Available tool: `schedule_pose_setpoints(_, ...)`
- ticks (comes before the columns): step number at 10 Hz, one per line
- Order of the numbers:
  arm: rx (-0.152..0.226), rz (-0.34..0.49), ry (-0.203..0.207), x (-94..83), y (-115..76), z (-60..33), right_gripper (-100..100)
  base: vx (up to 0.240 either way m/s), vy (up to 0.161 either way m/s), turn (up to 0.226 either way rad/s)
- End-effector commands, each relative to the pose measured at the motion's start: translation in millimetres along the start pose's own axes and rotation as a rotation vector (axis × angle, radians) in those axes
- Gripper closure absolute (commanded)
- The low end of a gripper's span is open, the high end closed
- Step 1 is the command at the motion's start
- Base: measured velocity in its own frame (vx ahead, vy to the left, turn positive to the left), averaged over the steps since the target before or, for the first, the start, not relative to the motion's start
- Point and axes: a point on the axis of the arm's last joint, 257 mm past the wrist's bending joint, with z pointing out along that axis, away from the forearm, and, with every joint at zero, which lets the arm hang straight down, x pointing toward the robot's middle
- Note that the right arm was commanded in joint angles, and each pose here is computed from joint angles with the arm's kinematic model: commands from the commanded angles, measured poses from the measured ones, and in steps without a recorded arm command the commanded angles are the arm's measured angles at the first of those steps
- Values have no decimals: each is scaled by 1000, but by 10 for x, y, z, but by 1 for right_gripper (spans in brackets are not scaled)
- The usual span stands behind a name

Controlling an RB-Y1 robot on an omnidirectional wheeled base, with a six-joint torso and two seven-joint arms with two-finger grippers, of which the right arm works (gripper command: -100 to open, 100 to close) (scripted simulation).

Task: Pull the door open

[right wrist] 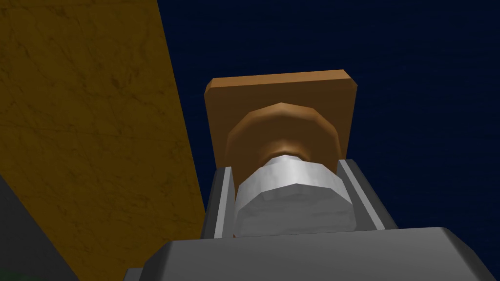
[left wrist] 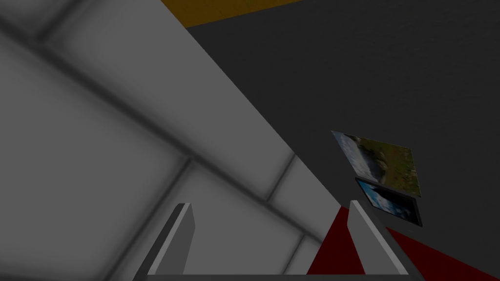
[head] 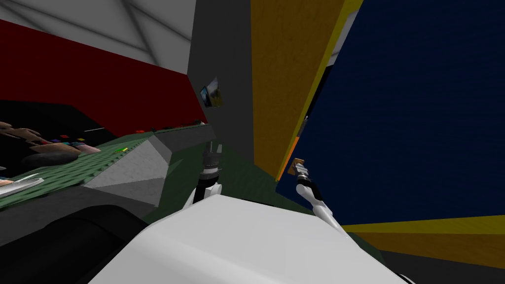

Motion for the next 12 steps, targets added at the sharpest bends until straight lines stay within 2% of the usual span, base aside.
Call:
schedule_pose_setpoints(1, 3, 3, 2, 6, -24, 1, 100, -6, 2, -3)
schedule_pose_setpoints(2, 3, 3, 2, 6, -24, 1, 100, 0, 0, 0)
schedule_pose_setpoints(3, 17, 2, 1, 6, -7, -40, 100, -126, -51, 132)
schedule_pose_setpoints(5, 31, 4, 3, 16, -14, -70, 100, -207, -48, 128)
schedule_pose_setpoints(11, 107, 18, 1, 31, -79, -257, 100, -253, -66, 148)
schedule_pose_setpoints(12, 99, 13, -5, -4, -59, -247, 100, -105, -18, 35)
